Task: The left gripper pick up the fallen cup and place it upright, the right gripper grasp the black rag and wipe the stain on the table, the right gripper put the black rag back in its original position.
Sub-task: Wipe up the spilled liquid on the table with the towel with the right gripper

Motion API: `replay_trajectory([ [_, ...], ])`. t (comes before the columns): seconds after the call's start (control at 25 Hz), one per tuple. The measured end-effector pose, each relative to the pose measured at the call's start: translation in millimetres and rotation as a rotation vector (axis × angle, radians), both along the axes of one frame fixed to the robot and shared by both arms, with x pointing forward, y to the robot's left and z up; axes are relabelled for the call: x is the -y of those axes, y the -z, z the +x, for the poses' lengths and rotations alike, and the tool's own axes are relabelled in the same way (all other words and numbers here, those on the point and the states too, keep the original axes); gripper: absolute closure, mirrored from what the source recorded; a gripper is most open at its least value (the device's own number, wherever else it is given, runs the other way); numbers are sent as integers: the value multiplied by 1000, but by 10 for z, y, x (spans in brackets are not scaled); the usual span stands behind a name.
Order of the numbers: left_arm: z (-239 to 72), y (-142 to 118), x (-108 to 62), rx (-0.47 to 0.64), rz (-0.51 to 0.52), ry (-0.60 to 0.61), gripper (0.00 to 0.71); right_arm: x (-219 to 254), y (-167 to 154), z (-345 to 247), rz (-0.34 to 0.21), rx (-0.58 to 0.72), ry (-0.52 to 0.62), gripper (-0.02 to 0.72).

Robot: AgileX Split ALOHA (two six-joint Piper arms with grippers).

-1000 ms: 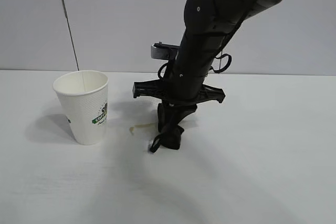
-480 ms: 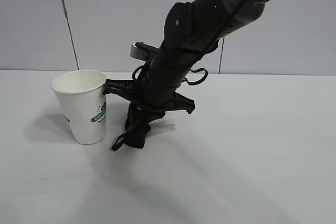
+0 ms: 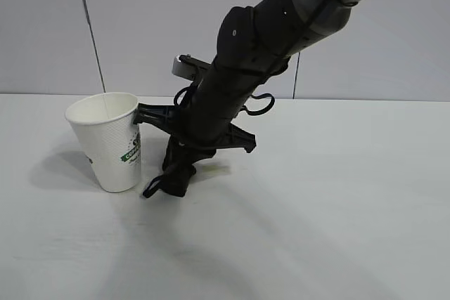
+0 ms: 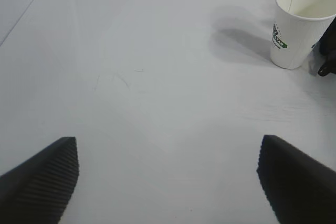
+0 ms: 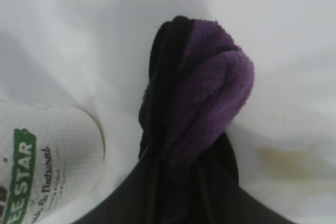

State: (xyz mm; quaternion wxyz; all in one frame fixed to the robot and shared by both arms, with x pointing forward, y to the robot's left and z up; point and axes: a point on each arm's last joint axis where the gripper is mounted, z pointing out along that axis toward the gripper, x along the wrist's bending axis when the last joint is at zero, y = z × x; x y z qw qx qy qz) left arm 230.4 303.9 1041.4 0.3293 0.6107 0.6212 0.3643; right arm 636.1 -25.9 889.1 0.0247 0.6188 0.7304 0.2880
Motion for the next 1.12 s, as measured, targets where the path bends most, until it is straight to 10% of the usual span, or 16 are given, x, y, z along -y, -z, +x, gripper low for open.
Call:
replay_trajectory([
  [0.64,0,0,0,0,0,0,47,593,-103,163,-241,-39,-53,622],
  [1.12,0,0,0,0,0,0,47,184,-183,89,12,-5,41,622],
])
